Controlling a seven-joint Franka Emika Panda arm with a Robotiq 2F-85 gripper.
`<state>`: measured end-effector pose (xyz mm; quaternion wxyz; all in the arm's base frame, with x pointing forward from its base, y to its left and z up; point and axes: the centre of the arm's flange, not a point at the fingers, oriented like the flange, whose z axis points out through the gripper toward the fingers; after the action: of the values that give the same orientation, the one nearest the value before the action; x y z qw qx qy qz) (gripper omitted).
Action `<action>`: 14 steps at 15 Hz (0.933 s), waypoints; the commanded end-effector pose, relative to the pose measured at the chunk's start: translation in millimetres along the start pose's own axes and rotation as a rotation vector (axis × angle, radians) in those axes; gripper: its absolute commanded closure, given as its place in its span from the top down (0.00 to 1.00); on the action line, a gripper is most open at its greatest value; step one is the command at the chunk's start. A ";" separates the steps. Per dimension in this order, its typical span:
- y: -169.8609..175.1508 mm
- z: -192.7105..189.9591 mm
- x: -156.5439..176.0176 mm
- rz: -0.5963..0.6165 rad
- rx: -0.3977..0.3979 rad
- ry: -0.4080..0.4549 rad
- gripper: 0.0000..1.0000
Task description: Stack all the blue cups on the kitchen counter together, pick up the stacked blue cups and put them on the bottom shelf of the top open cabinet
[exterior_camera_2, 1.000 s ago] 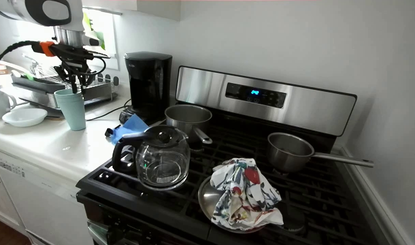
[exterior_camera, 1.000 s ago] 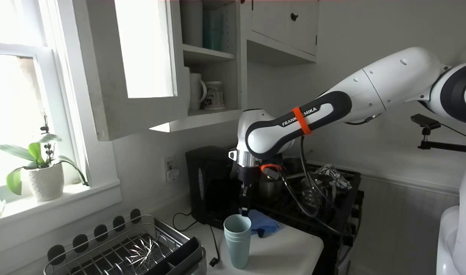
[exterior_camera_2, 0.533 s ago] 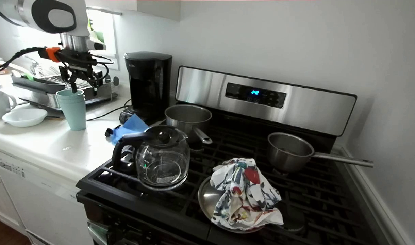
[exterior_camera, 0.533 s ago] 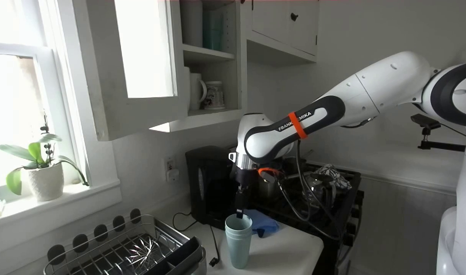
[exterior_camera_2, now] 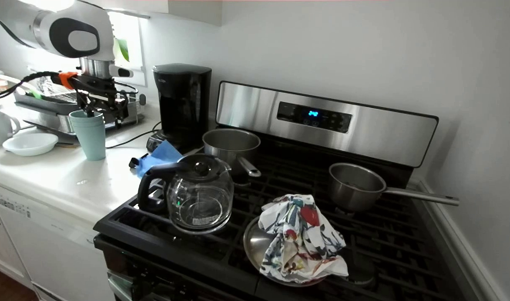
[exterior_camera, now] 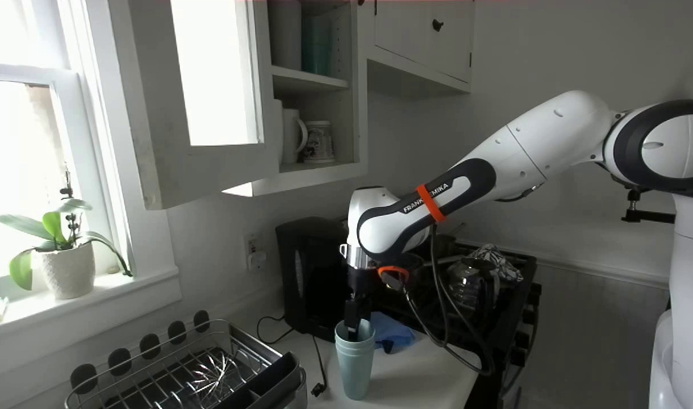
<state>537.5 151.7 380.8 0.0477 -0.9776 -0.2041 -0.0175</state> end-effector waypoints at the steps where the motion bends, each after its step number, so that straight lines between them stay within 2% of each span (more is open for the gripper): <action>1: -3.6 13.7 2.2 0.030 0.010 -0.026 0.67; 2: -3.7 16.4 1.8 0.030 0.009 -0.032 0.58; 10: 3.4 6.6 -1.8 0.041 0.021 -0.020 0.02; 11: 4.8 1.4 -3.2 0.028 0.017 -0.023 0.00; 14: 8.2 -11.5 -5.6 0.021 0.009 -0.022 0.02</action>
<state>539.2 147.5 370.0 0.0485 -0.9804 -0.1911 -0.0037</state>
